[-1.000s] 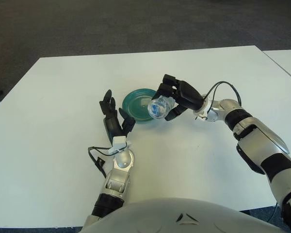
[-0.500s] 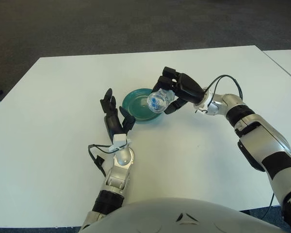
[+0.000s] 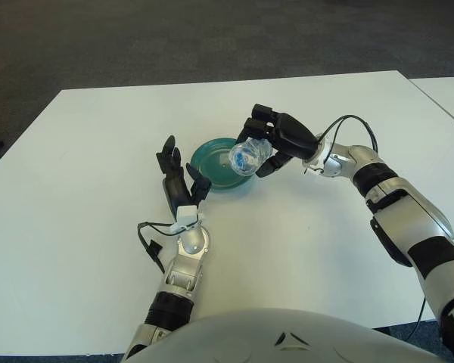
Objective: Put the bottle into the plate.
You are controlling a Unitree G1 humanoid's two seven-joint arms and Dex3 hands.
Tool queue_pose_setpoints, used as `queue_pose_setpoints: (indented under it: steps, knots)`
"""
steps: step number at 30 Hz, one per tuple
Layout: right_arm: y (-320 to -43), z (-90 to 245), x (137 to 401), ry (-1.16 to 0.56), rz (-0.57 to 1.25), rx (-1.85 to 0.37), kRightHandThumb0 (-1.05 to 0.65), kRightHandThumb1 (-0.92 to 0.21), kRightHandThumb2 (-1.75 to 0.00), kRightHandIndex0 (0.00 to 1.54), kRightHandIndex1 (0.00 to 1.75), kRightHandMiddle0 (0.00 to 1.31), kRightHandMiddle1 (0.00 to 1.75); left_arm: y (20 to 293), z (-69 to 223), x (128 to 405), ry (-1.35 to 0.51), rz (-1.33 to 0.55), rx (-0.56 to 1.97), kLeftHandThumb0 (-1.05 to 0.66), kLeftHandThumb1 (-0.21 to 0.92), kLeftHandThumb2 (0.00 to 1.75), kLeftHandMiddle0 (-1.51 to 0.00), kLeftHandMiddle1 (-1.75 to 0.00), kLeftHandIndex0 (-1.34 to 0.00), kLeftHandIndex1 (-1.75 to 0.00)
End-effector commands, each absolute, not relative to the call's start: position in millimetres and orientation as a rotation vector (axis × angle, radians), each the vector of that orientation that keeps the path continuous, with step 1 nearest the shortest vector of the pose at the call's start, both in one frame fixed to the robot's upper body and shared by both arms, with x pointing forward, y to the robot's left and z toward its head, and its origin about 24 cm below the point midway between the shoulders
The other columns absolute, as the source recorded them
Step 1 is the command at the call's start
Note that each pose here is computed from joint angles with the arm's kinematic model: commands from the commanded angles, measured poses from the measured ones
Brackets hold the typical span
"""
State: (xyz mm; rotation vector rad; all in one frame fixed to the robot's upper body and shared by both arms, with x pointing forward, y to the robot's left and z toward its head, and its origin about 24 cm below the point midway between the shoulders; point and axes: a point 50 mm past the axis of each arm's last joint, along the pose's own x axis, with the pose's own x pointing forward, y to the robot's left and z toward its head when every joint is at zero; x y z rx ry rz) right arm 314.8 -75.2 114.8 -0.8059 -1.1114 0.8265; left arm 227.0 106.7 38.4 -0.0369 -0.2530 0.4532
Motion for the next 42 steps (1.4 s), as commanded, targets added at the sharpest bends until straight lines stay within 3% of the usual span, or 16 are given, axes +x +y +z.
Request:
queue_pose_setpoints:
  steps: [1, 11, 19, 31, 42]
  knots:
    - [-65.3, 128.6, 318.4, -1.151, 0.827, -0.781, -0.9, -0.92, -0.68, 1.36, 1.75, 1.14, 1.75, 85.1, 49.0, 230.5, -0.262, 0.474, -0.15, -0.86, 0.92, 1.08, -0.4, -0.01, 0.0, -0.75]
    - [-60.6, 122.7, 319.1, -1.109, 0.862, -0.812, -0.91, -0.92, -0.69, 1.37, 1.75, 1.15, 1.75, 81.6, 51.5, 229.3, -0.28, 0.474, -0.117, -0.86, 0.92, 1.11, -0.39, 0.0, 0.0, -0.7]
    - [-39.3, 110.5, 320.2, -1.073, 0.868, -0.876, -0.91, -0.92, -0.75, 1.36, 1.75, 1.15, 1.75, 88.5, 46.9, 229.9, -0.261, 0.492, -0.119, -0.86, 0.92, 1.11, -0.39, 0.0, 0.0, -0.71]
    - [-22.4, 106.2, 322.2, -1.1, 0.849, -0.962, -0.93, -0.92, -0.86, 1.33, 1.75, 1.15, 1.75, 93.4, 37.4, 233.3, -0.203, 0.531, -0.139, -0.85, 0.92, 1.13, -0.44, -0.02, 0.0, -0.86]
    - [-18.7, 106.0, 321.8, -1.106, 0.858, -0.962, -0.89, -0.92, -0.89, 1.33, 1.75, 1.13, 1.75, 94.6, 33.8, 231.2, -0.178, 0.556, -0.116, -0.85, 0.92, 1.12, -0.44, -0.02, 0.0, -0.9]
